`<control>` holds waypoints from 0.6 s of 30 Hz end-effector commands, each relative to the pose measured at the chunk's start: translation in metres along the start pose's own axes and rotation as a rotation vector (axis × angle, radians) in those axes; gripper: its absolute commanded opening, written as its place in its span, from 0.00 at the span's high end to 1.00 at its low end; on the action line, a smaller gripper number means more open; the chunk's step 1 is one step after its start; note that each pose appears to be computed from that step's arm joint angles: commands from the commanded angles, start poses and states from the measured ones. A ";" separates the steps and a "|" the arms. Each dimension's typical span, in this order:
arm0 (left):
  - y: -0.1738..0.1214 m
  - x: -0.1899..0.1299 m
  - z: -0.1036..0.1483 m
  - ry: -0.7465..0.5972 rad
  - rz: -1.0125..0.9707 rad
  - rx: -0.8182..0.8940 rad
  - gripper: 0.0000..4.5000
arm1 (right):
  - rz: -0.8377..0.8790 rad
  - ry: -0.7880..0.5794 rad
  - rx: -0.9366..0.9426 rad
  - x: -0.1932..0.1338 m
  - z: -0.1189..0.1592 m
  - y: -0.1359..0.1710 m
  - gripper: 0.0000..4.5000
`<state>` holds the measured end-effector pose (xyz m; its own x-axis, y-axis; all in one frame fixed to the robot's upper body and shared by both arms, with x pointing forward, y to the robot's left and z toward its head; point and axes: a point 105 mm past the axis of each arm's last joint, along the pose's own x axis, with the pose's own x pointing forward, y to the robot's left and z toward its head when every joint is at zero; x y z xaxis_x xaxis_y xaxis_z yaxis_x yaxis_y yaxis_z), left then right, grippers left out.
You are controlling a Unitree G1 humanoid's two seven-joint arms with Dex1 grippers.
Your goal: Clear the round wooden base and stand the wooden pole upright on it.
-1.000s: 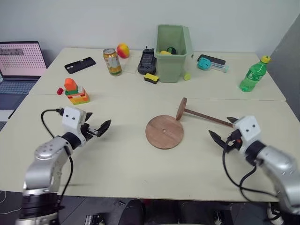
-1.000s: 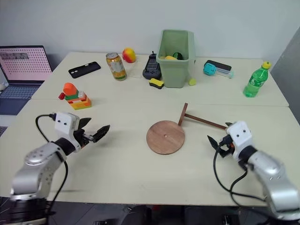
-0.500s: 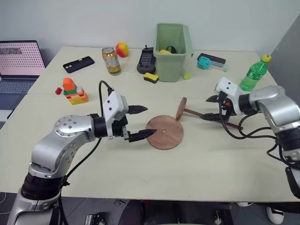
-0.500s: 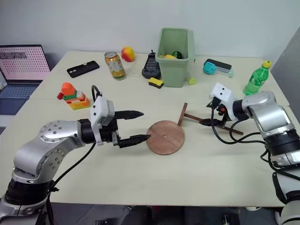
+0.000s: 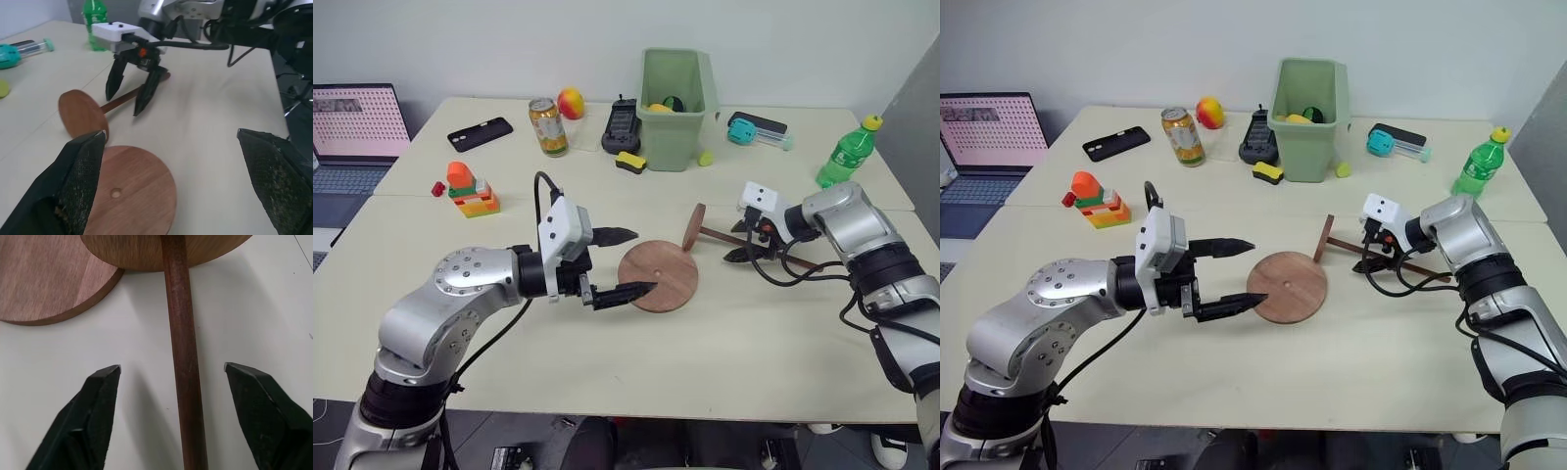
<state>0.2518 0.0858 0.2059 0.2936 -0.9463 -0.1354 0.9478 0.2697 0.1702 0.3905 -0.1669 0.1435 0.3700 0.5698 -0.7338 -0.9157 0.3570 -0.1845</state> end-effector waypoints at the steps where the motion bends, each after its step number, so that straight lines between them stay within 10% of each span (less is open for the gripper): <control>1: -0.008 0.005 0.014 -0.036 -0.034 0.046 0.00 | -0.019 -0.025 -0.038 -0.006 0.015 -0.006 0.42; 11: -0.006 0.009 0.012 -0.027 -0.043 0.053 0.00 | 0.015 -0.018 -0.101 0.004 0.039 -0.006 0.94; 18: -0.003 0.005 0.010 -0.019 -0.024 0.046 0.00 | -0.020 -0.037 -0.094 0.003 0.045 -0.014 0.95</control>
<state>0.2492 0.0761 0.2077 0.2584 -0.9558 -0.1402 0.9553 0.2312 0.1844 0.4053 -0.1387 0.1582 0.3518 0.5829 -0.7324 -0.9322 0.2897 -0.2172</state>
